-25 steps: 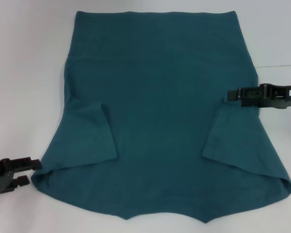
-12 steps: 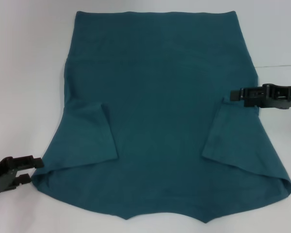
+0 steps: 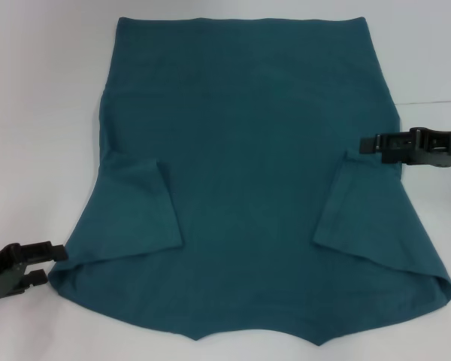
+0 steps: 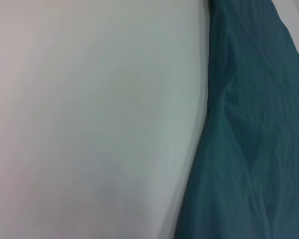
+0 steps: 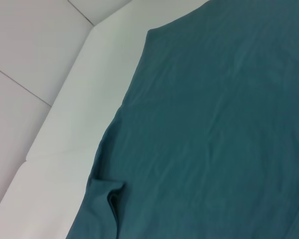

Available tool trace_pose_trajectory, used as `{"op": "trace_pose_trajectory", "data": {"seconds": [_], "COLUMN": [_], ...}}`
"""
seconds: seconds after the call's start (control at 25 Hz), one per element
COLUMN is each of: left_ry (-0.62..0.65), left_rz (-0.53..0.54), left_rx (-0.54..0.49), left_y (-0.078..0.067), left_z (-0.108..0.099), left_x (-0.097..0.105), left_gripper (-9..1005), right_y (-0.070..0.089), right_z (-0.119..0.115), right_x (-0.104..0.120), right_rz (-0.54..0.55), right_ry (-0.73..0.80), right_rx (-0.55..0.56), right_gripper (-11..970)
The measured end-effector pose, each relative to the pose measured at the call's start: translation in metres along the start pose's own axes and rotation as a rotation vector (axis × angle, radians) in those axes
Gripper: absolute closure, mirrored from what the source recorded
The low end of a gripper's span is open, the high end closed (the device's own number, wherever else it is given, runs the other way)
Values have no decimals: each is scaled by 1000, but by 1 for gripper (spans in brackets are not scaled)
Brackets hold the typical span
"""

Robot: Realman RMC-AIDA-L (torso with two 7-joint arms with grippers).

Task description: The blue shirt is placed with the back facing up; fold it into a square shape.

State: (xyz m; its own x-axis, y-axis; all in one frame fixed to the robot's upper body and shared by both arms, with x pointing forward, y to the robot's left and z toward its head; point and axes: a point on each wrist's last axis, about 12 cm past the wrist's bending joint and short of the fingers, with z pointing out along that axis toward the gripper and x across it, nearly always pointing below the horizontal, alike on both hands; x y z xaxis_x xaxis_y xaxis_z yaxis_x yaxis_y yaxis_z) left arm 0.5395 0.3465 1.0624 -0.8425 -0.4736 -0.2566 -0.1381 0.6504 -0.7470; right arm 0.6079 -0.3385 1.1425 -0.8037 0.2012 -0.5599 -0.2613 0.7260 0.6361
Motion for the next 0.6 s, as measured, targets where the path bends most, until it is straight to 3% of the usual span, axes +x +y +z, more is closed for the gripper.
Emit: {"op": "trace_pose_trajectory", "data": {"seconds": [0.6], "left_ry": [26], "left_rz": [2], "left_rx": [-7], "left_y": [0], "left_z": [6], "left_x": [5], "left_gripper": [334], "right_y": [-1], "right_z": [0], "right_x": [1], "right_rz": [3], "right_ry": [-2], "right_rx": [3], "right_gripper": [226]}}
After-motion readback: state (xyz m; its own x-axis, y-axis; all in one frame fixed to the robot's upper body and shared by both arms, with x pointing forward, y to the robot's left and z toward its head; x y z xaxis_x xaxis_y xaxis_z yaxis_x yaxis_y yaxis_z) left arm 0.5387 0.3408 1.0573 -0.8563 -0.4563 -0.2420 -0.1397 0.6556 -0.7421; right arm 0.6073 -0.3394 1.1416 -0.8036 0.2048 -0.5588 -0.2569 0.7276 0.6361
